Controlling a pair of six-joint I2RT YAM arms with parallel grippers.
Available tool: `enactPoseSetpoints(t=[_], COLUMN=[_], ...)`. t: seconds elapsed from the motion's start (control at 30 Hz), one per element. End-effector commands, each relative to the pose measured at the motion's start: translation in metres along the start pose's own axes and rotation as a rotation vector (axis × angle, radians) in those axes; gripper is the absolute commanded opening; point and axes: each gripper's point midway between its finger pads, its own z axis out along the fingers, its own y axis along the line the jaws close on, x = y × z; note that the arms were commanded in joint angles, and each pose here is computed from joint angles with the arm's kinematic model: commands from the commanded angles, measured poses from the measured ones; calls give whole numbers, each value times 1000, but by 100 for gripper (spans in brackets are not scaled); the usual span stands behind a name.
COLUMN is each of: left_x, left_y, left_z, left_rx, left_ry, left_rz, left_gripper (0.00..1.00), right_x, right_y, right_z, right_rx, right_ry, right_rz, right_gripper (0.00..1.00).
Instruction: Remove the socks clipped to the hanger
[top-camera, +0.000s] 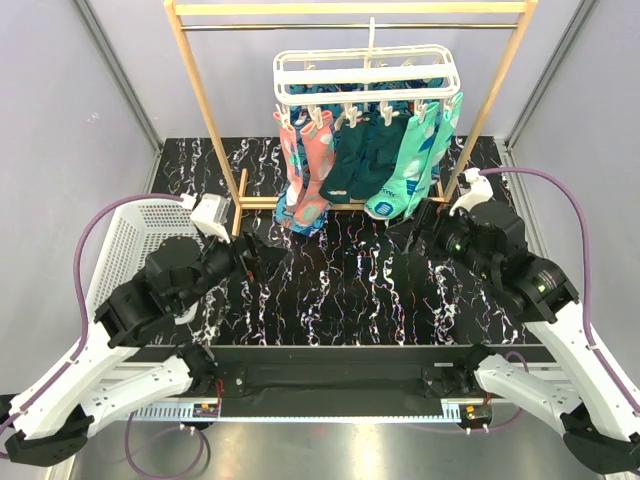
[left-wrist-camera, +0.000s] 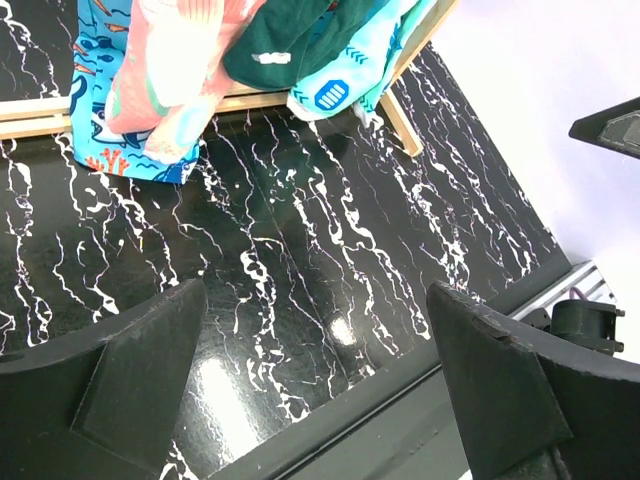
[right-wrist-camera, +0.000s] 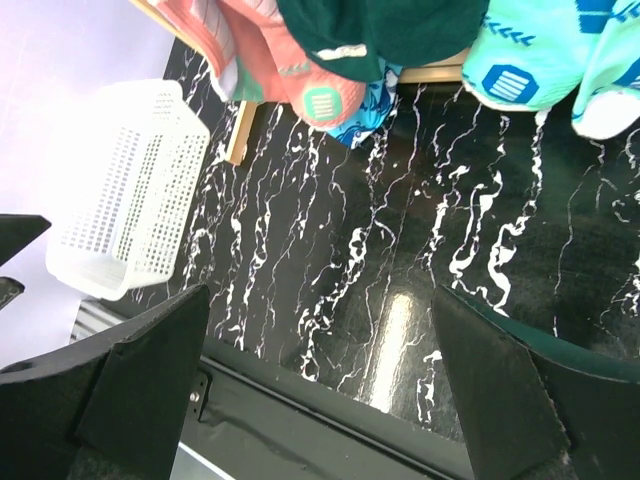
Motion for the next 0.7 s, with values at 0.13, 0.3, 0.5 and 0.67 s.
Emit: enactPoseSetpoints(t=[0.13, 0.3, 0.5, 0.67], left_x=[-13, -15, -31, -42], left_y=[13, 27, 26, 58], left_z=[3, 12, 43, 82], left_rx=[-59, -143, -129, -167], left_ry=[-91, -124, -97, -75], left_rz=[18, 29, -13, -53], left_gripper=[99, 99, 99, 97], right_x=[-16, -12, -8, -28], right_y=[2, 14, 16, 28], right_z=[-3, 7, 34, 65], right_rx=[-2, -52, -58, -61], right_ry=[-60, 0, 18, 1], right_rz=[-28, -86, -98, -130], right_gripper=[100, 100, 100, 94])
